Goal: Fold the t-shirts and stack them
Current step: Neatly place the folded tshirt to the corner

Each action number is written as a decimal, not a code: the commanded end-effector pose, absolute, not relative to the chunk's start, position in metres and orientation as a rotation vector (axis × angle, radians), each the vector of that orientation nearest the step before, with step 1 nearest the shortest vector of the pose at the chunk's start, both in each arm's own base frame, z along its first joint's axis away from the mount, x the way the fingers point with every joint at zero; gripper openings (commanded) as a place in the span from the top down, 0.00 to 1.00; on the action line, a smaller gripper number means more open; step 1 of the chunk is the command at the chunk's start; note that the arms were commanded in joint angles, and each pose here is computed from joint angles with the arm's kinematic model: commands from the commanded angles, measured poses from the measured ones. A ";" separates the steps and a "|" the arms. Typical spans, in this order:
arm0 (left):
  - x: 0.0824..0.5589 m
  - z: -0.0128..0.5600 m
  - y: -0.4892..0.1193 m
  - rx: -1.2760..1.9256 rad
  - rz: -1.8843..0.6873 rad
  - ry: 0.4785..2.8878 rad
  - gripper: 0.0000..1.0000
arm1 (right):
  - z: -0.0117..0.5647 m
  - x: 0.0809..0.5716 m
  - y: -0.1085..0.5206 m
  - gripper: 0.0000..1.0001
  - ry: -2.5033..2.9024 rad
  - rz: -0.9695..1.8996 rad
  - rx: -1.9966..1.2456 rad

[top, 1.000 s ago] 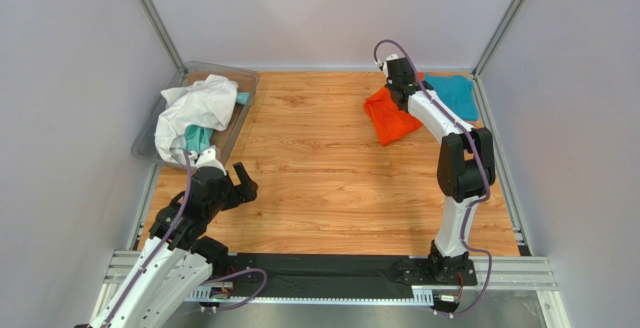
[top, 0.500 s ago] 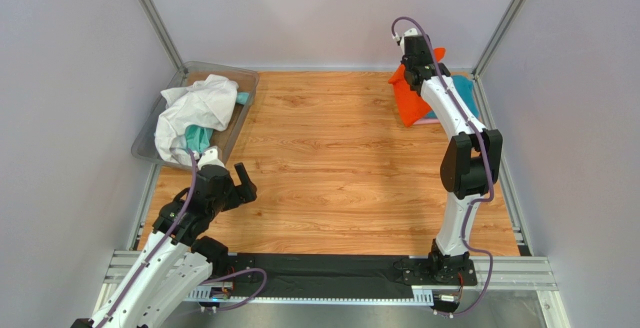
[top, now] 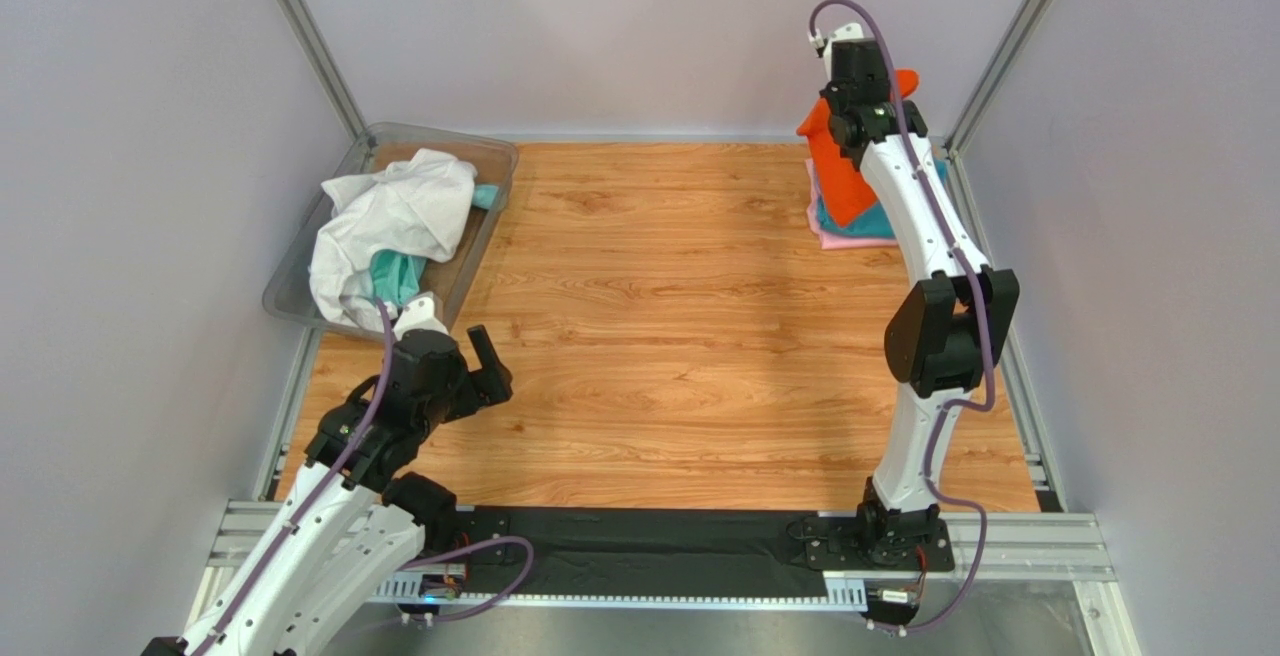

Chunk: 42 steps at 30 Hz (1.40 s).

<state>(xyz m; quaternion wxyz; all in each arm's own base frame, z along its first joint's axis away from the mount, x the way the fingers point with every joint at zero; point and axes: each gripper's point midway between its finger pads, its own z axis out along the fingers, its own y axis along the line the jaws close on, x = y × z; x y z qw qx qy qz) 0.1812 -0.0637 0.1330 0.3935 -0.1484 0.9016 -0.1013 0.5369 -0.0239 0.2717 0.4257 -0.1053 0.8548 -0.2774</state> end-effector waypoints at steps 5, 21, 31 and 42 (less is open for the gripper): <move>0.186 0.146 -0.063 -0.401 -0.266 2.252 0.00 | 0.303 0.541 -0.027 1.00 2.074 -0.657 -0.197; 0.187 0.141 -0.062 -0.405 -0.242 2.273 0.00 | 0.265 0.560 -0.037 1.00 2.138 -0.680 -0.176; 0.187 0.139 -0.059 -0.415 -0.219 2.281 0.00 | 0.236 0.575 -0.064 1.00 2.184 -0.634 -0.099; 0.187 0.136 -0.056 -0.428 -0.177 2.300 0.00 | 0.188 0.589 -0.106 1.00 2.246 -0.555 0.072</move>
